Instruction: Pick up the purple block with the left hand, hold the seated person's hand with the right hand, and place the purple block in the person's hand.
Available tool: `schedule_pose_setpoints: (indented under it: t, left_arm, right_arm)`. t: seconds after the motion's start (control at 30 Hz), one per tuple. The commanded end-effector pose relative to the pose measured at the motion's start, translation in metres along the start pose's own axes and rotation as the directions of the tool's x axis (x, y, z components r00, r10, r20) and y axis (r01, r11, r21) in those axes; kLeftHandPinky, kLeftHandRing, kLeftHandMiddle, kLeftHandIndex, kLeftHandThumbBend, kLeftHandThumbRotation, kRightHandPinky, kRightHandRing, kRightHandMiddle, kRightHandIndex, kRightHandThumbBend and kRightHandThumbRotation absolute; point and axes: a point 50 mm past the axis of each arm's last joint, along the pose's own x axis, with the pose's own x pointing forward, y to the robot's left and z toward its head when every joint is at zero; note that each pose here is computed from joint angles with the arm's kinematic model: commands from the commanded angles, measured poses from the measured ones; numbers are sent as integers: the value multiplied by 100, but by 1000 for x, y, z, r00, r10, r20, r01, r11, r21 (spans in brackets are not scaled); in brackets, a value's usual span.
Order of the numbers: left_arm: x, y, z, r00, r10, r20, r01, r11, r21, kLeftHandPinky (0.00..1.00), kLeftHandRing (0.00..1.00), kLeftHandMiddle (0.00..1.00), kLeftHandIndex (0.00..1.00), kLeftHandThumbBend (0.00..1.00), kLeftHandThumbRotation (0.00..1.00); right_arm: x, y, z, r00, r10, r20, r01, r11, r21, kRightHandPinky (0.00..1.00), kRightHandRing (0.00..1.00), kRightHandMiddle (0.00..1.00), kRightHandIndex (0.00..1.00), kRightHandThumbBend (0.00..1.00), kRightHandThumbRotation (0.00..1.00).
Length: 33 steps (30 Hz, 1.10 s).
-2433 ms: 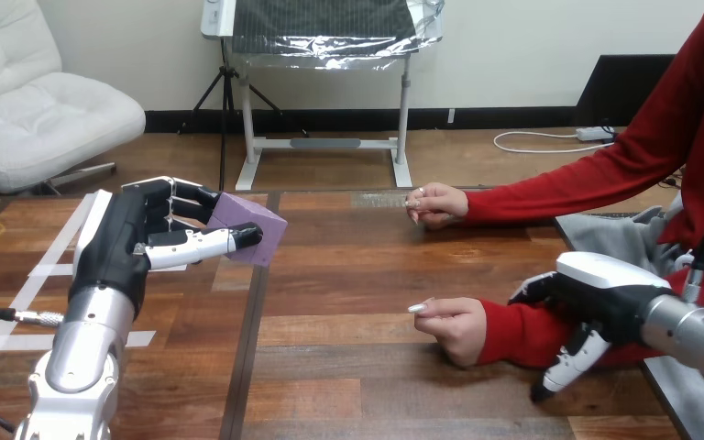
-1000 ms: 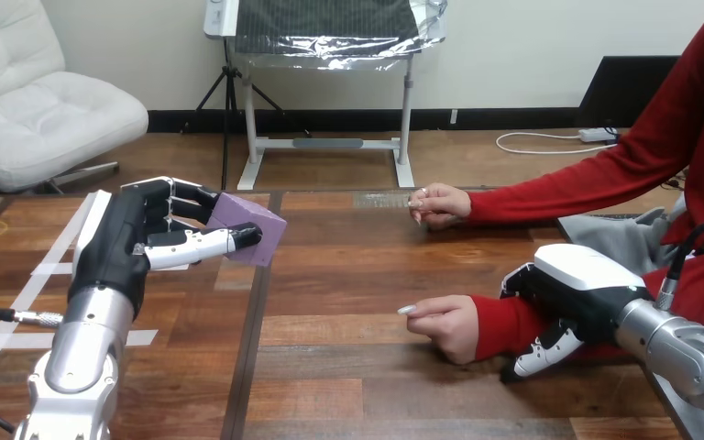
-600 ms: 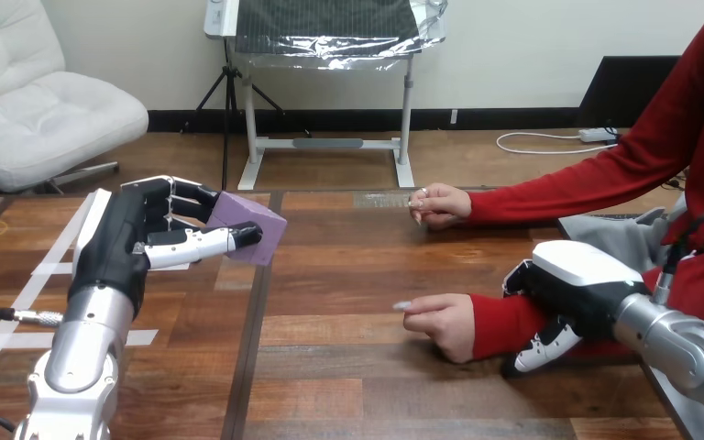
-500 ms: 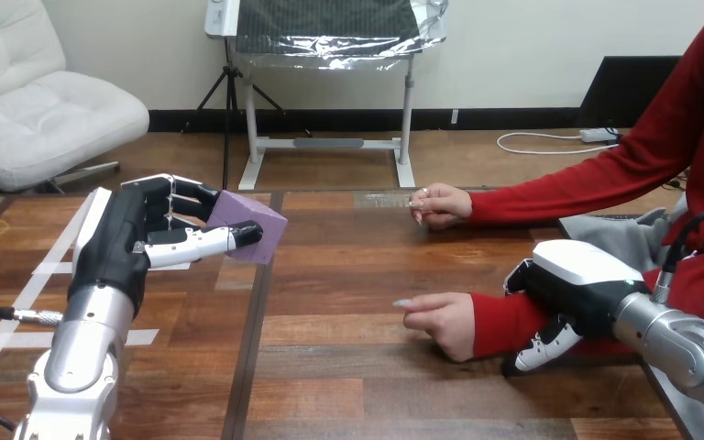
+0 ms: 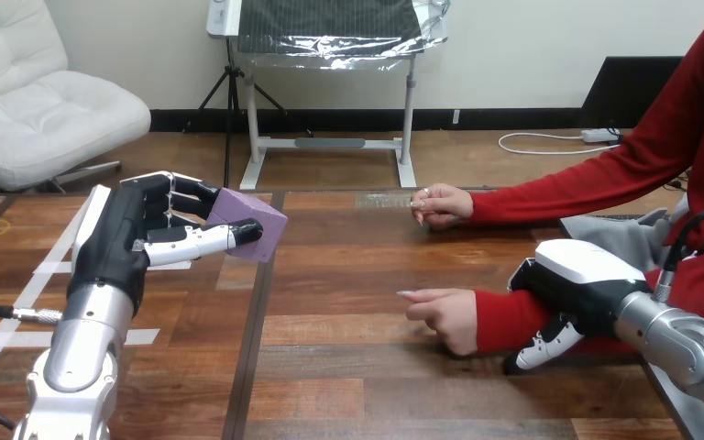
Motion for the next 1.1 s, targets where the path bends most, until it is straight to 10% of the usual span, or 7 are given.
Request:
schedule_pose_setpoints:
  t: [0.0, 1.07]
  left_arm:
    - [3, 3, 23, 994, 11, 107, -10, 1000, -13, 34, 39, 42, 42, 51, 0]
    - [9, -2, 20, 997, 15, 75, -11, 998, -58, 35, 39, 42, 41, 51, 0]
  right_arm:
    - [3, -15, 0, 999, -38, -5, 38, 999, 12, 19, 25, 33, 34, 87, 19]
    - [0, -33, 1, 993, -114, 19, 111, 989, 99, 29, 31, 35, 34, 85, 15]
